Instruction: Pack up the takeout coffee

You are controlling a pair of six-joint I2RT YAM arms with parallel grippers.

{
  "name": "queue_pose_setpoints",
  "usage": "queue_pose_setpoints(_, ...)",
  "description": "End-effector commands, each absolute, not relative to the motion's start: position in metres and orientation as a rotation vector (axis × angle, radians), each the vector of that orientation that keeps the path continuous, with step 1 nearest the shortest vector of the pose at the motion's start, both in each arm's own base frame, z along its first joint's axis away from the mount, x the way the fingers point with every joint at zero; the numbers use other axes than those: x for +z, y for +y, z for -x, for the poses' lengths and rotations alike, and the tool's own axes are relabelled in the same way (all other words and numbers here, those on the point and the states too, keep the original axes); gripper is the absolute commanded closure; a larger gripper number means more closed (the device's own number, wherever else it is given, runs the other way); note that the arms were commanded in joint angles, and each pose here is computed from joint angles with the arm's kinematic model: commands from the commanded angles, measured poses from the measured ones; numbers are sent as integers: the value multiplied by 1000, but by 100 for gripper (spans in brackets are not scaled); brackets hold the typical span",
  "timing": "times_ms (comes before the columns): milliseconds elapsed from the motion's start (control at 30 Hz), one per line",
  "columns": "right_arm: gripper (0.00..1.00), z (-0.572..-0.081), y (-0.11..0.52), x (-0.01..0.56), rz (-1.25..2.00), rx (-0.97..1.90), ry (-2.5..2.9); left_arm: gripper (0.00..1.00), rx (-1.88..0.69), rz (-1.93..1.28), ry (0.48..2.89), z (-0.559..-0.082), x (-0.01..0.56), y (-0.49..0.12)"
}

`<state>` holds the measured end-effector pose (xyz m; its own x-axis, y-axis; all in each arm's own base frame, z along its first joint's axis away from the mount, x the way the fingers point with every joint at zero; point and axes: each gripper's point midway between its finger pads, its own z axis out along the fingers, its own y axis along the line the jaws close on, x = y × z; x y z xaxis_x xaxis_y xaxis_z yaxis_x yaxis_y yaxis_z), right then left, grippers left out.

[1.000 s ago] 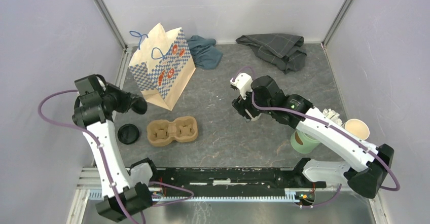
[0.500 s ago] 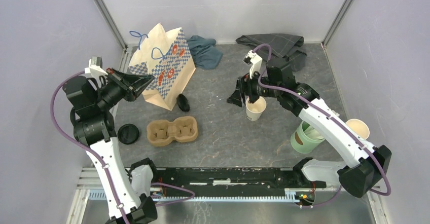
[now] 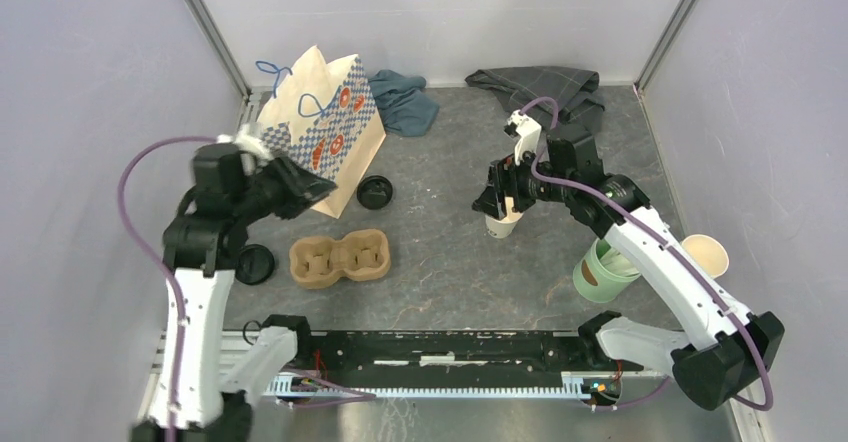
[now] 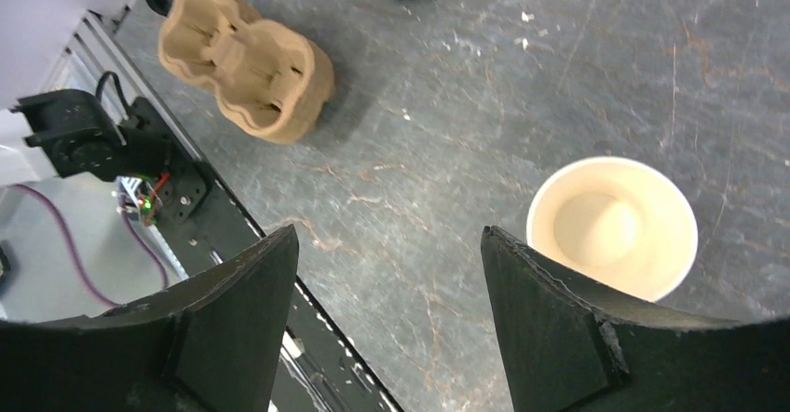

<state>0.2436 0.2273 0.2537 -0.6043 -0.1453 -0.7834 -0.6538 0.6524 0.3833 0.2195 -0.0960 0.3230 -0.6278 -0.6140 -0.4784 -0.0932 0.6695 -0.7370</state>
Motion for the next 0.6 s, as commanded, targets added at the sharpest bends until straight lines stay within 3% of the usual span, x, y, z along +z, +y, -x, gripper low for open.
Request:
queue_pose_setpoints(0, 22, -247, 217, 239, 634, 818, 2154, 60, -582, 314, 2242, -249, 300, -144)
queue_pose_setpoints(133, 22, -253, 214, 250, 615, 799, 2141, 51, -310, 99, 2353, -282, 255, -196)
queue_pose_setpoints(300, 22, -250, 201, 254, 592, 739, 2139, 34, -29, -50, 2411, -338, 199, -208)
queue_pose_setpoints(567, 22, -251, 177, 243, 563, 635, 2178, 28, 84, -52, 2570, -397, 106, -210)
